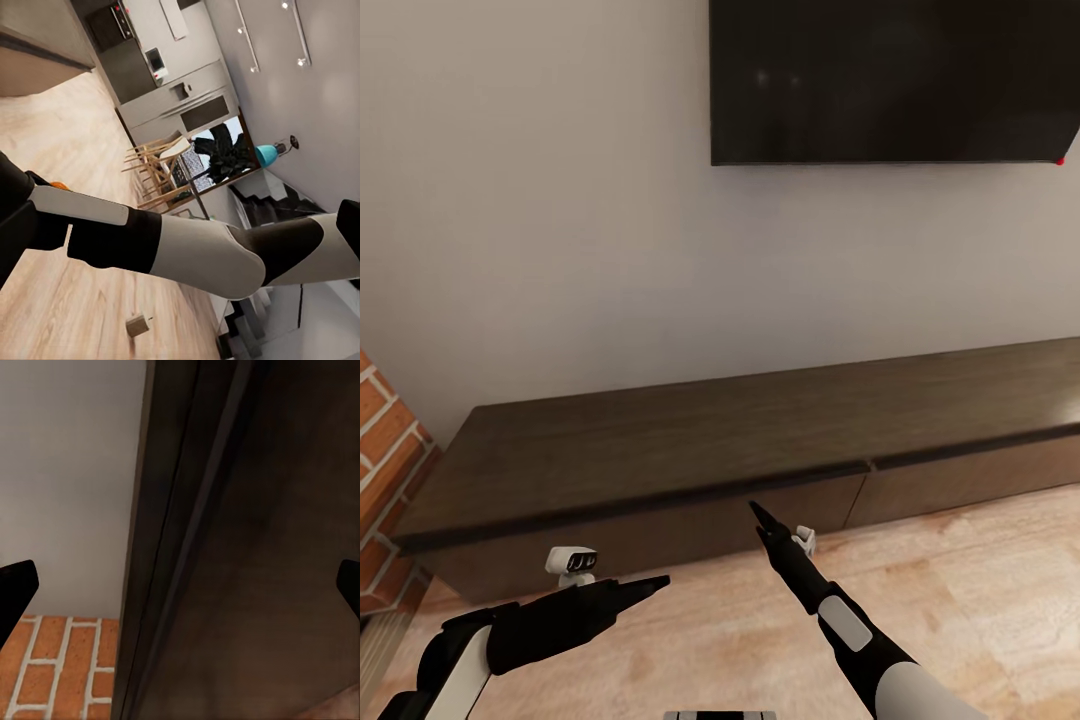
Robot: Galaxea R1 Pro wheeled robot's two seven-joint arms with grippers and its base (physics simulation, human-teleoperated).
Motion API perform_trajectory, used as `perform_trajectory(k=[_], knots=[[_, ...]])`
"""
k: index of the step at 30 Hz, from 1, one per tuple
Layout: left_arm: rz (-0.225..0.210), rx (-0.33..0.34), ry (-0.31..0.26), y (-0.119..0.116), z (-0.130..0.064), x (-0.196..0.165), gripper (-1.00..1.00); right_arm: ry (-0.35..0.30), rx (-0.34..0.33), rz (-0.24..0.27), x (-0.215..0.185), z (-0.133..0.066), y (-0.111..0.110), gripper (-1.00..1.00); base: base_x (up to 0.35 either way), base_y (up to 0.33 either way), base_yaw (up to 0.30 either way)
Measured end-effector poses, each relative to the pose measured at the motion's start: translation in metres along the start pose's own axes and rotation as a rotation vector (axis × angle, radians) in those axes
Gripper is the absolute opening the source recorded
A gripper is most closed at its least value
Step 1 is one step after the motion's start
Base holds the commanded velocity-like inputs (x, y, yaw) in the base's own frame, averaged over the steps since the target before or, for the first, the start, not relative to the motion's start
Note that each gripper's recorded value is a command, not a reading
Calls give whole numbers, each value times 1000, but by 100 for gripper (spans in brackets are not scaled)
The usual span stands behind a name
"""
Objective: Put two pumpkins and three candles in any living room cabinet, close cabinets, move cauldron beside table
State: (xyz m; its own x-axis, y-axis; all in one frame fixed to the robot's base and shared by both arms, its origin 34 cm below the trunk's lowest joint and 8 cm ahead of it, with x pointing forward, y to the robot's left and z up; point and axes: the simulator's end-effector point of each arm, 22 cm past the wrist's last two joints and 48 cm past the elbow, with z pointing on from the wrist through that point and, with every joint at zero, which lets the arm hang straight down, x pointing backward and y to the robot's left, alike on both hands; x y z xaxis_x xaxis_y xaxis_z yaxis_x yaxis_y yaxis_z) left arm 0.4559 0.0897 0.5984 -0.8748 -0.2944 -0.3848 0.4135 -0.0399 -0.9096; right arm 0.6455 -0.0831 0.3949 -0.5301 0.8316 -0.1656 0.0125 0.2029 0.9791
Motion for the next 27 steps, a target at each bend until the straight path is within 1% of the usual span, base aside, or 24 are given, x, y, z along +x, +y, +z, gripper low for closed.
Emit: perform_trajectory(k=[6,9,17,27], knots=[[0,0,0,0,0,0,100,-2,0,1,0,0,0,100,32,0,0],[1,0,-1,0,0,0,100,-2,0,1,-1,0,0,100,202,0,0],[0,1,-1,0,1,0,100,-2,0,1,-1,0,0,100,106,0,0],[1,-1,0,0,0,0,100,-1,1,1,0,0,0,100,23,0,0]])
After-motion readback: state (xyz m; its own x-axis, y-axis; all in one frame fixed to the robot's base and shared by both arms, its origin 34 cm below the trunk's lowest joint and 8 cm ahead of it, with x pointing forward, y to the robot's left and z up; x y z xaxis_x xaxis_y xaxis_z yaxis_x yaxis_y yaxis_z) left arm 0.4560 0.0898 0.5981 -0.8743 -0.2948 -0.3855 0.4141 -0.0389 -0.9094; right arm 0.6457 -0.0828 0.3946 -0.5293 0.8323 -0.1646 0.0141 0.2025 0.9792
